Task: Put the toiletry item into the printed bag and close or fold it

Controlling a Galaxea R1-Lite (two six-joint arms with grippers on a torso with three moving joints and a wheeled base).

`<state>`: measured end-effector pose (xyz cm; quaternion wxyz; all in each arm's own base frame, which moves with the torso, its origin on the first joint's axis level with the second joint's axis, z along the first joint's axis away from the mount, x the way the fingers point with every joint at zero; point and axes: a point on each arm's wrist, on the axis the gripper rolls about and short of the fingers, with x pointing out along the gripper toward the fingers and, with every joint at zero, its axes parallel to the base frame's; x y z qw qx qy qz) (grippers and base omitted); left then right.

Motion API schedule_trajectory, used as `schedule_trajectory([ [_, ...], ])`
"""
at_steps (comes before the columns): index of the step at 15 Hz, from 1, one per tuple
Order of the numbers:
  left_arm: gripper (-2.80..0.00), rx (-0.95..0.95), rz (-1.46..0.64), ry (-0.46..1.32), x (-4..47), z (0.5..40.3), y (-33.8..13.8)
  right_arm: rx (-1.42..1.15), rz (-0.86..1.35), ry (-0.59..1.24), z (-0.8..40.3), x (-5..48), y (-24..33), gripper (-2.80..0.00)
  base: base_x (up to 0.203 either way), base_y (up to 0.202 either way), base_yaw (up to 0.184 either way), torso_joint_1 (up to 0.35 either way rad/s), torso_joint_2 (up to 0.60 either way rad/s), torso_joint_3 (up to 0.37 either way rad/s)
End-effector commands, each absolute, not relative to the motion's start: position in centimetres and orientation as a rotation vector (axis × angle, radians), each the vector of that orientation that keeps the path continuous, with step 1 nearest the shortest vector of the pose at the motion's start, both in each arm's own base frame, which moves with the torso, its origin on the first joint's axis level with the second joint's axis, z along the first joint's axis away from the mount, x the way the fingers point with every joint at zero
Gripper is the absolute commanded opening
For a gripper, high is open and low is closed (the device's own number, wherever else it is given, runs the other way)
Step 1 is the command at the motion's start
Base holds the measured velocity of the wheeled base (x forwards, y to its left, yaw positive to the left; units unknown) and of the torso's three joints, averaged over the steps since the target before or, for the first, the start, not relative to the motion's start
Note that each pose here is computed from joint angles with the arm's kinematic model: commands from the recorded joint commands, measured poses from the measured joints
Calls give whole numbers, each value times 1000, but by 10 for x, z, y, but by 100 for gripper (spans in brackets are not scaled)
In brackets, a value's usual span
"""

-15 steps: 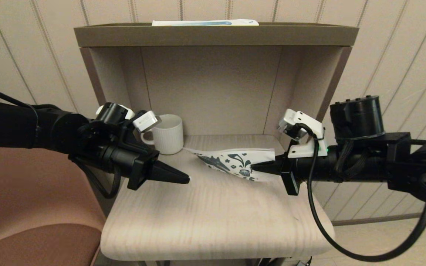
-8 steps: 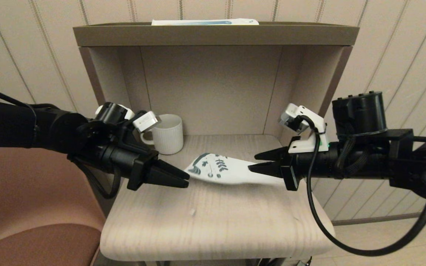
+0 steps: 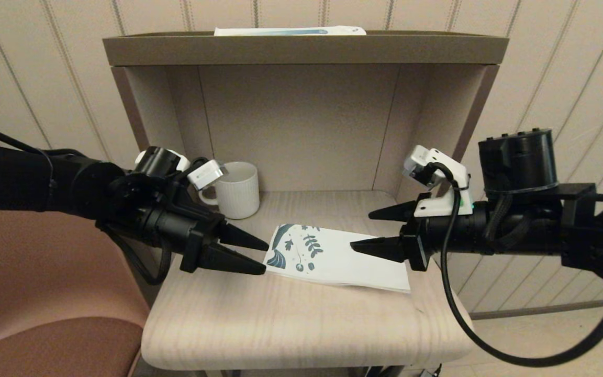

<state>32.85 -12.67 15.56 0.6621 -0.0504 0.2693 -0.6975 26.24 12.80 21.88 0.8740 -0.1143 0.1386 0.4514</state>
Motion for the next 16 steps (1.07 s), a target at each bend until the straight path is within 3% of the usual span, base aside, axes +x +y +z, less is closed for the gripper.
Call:
schedule_trajectory([
  [1,0,-124,-1574,634,333,146,-128,-240,943,276,222,259,126,0,0,0,0,0,0,0],
  [5,0,-101,-1498,677,347,133,-122,-241,944,270,224,257,126,0,0,0,0,0,0,0],
  [16,0,-41,-1487,517,271,211,-93,-247,924,188,247,216,108,0,0,0,0,6,5,-4],
])
